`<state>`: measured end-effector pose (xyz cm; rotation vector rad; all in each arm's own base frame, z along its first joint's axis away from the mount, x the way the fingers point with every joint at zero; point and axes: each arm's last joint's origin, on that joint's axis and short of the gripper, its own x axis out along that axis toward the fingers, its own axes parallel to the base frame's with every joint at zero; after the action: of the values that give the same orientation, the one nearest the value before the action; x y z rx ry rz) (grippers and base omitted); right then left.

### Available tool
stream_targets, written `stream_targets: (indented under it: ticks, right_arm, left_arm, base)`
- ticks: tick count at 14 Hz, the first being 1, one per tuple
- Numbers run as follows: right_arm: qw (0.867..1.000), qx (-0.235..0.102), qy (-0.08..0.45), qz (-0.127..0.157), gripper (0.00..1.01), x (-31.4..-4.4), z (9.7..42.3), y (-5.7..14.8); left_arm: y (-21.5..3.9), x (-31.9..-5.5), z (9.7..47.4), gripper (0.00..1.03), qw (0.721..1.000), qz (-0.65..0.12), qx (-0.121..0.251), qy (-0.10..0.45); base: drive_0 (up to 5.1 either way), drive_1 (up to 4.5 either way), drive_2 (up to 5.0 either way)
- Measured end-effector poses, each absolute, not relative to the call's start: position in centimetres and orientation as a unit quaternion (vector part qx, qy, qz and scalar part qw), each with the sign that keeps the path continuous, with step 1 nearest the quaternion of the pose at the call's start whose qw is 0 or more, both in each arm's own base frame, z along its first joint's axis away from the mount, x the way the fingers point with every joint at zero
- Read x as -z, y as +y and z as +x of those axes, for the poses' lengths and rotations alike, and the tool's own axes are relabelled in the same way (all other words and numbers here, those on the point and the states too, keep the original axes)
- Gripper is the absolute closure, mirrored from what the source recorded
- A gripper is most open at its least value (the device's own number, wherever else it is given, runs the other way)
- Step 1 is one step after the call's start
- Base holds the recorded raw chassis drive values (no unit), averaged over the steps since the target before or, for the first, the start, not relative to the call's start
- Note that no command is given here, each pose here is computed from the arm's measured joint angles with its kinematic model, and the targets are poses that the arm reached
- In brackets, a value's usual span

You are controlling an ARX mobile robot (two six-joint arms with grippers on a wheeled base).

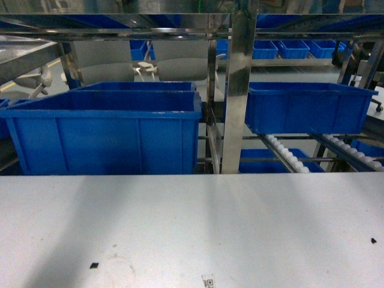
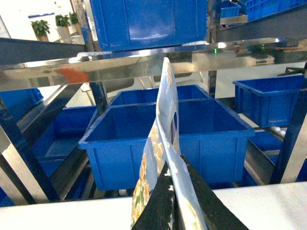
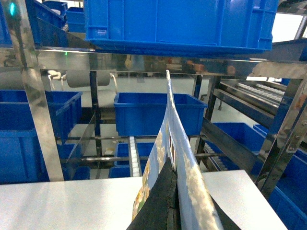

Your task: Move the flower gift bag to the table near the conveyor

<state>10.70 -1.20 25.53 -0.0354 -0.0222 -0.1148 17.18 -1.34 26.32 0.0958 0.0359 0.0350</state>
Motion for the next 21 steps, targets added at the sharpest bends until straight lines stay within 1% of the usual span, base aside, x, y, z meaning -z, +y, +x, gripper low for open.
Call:
stream_targets:
  ticks: [3, 5, 7, 9, 10, 12, 13, 15, 18, 20, 21]
  right_arm:
    - [0.998, 0.058, -0.019, -0.018, 0.99, -25.7, 10.6, -1.2]
    - [0.998, 0.046, -0.031, -0.022, 0.99, -25.9, 11.4, -0.6]
    - [0.999, 0.028, -0.032, -0.030, 0.99, -25.6, 13.4, 0.0]
    - [0.999, 0.033, -0.021, -0.031, 0.99, -24.4, 16.3, 0.3]
    - [0.999, 0.036, -0.014, -0.031, 0.99, -23.6, 17.6, 0.4]
    - [0.999, 0.030, 0.022, -0.031, 0.99, -20.9, 19.8, 0.5]
    - [0.998, 0.029, 0.040, -0.026, 0.99, -19.6, 20.6, 0.5]
    - [0.997, 0.031, 0.070, -0.024, 0.99, -17.1, 22.3, 0.3]
    - [0.992, 0.041, 0.119, -0.017, 0.99, -13.7, 24.0, -1.1]
    - [0.990, 0.045, 0.132, -0.010, 0.99, -12.2, 24.7, -2.4]
    - [0.989, 0.054, 0.141, -0.006, 0.99, -11.4, 24.9, -3.3]
  left_arm:
    - [-1.3, -26.4, 17.1, 1.01, 0.999, 0.048, -0.017, 0.015]
    - [-1.3, -26.4, 17.0, 1.01, 0.999, 0.047, -0.018, 0.013]
    - [-1.3, -26.4, 17.0, 1.01, 0.999, 0.047, -0.018, 0.013]
    - [-1.3, -26.4, 17.0, 1.01, 0.999, 0.047, -0.018, 0.013]
    - [-1.3, -26.4, 17.0, 1.01, 0.999, 0.047, -0.018, 0.013]
    - [-1.3, -26.4, 17.0, 1.01, 0.999, 0.047, -0.018, 0.013]
    - [-1.3, -26.4, 17.0, 1.01, 0.999, 0.047, -0.018, 0.013]
    - [-1.3, -26.4, 17.0, 1.01, 0.999, 0.047, -0.018, 0.013]
    - [-1.3, -26.4, 17.0, 1.01, 0.999, 0.047, -0.018, 0.013]
    - [-1.3, -26.4, 17.0, 1.01, 0.999, 0.047, -0.018, 0.013]
    - [-1.3, -26.4, 17.0, 1.01, 0.999, 0.047, -0.018, 0.013]
  base:
    - [0.0, 0.00, 0.0]
    - [0.0, 0.00, 0.0]
    - [0.0, 0.00, 0.0]
    - [0.0, 0.00, 0.0]
    - [0.0, 0.00, 0.0]
    - [0.0, 0.00, 0.0]
    - [0.0, 0.00, 0.0]
    - [0.0, 0.00, 0.0]
    - [0.0, 0.00, 0.0]
    - [0.0, 0.00, 0.0]
    - [0.0, 0.00, 0.0]
